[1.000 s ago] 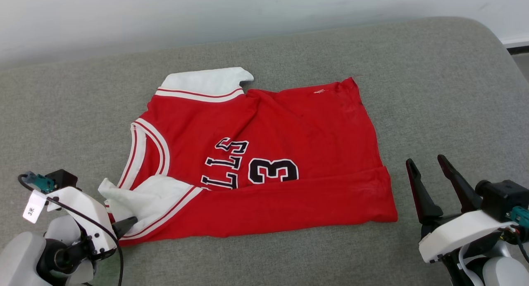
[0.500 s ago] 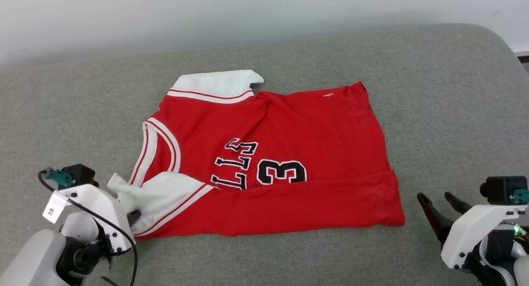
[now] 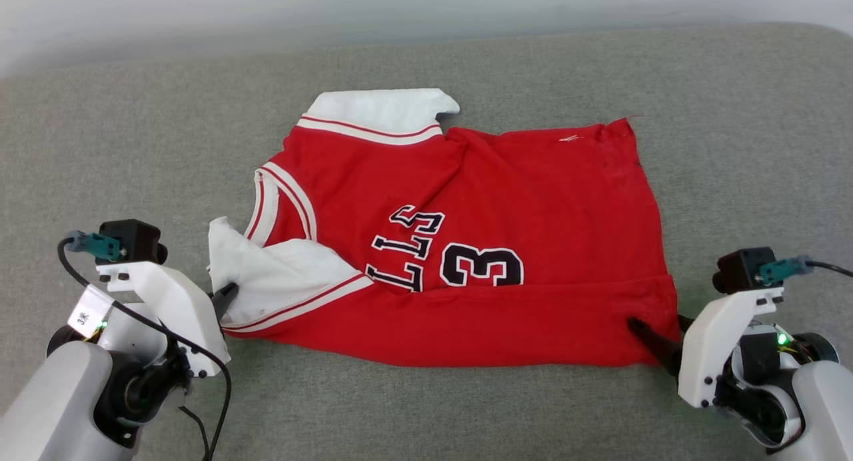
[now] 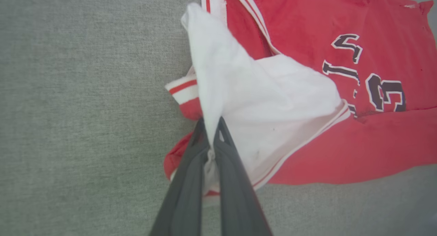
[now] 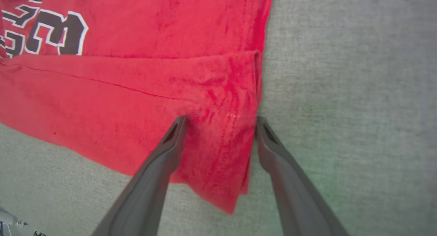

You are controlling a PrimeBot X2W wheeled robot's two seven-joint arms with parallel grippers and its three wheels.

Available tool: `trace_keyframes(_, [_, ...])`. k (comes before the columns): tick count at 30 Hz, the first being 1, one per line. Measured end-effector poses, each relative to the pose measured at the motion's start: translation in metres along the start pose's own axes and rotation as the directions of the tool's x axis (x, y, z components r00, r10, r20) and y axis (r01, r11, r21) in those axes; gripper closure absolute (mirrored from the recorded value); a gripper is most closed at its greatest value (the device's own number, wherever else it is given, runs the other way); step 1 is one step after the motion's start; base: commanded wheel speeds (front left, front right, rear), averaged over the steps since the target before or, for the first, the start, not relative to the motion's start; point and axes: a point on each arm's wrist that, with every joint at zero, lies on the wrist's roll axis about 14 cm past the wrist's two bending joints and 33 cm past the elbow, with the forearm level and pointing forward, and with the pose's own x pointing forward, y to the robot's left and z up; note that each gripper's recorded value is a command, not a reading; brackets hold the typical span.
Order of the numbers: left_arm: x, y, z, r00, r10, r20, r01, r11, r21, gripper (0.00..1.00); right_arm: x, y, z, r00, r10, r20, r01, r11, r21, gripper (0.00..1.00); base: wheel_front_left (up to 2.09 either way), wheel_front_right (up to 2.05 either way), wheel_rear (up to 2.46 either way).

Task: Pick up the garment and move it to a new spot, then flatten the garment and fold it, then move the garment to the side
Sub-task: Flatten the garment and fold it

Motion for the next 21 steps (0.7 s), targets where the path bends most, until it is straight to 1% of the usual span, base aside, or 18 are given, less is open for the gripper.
trace_keyframes(3, [0.001, 0.002, -0.003, 1.000, 0.004, 0.001, -0.004, 1.000, 0.000, 1.00, 0.011, 0.008, -0.010, 0.997, 0.033, -0.068, -0.033, 0.999, 0.002, 0.00, 0.00, 0.00, 0.00])
trace_keyframes(5, [0.002, 0.003, -0.006, 1.000, 0.007, 0.001, -0.007, 1.000, -0.004, 1.00, 0.016, 0.010, -0.014, 0.994, 0.043, -0.099, -0.043, 0.999, 0.001, 0.59, 0.00, 0.00, 0.00])
trace_keyframes(6, [0.002, 0.003, -0.007, 1.000, 0.007, 0.000, -0.007, 1.000, -0.004, 1.00, 0.017, 0.010, -0.015, 0.993, 0.044, -0.110, -0.044, 0.999, -0.001, 0.81, 0.00, 0.00, 0.00])
trace_keyframes(7, [0.002, 0.003, -0.005, 1.000, 0.007, 0.015, -0.007, 1.000, -0.002, 1.00, 0.018, 0.010, -0.015, 0.992, 0.046, -0.118, -0.046, 0.999, -0.001, 1.00, 0.00, 0.00, 0.00])
trace_keyframes(12, [0.000, 0.001, -0.001, 0.998, -0.003, 0.059, 0.003, 1.000, -0.003, 1.00, 0.020, 0.011, -0.014, 0.991, 0.057, -0.120, -0.057, 0.998, 0.001, 1.00, 0.00, 0.00, 0.00])
trace_keyframes(17, [-0.007, 0.000, -0.004, 0.997, -0.002, 0.073, 0.003, 1.000, -0.013, 1.00, 0.011, 0.010, 0.002, 0.997, 0.051, -0.057, -0.053, 0.998, -0.034, 1.00, 0.00, 0.00, 0.00])
trace_keyframes(21, [-0.018, -0.003, -0.016, 0.997, -0.010, 0.071, 0.013, 0.999, -0.046, 1.00, -0.003, 0.013, 0.012, 0.999, 0.053, -0.010, -0.053, 0.996, -0.077, 1.00, 0.00, 0.00, 0.00])
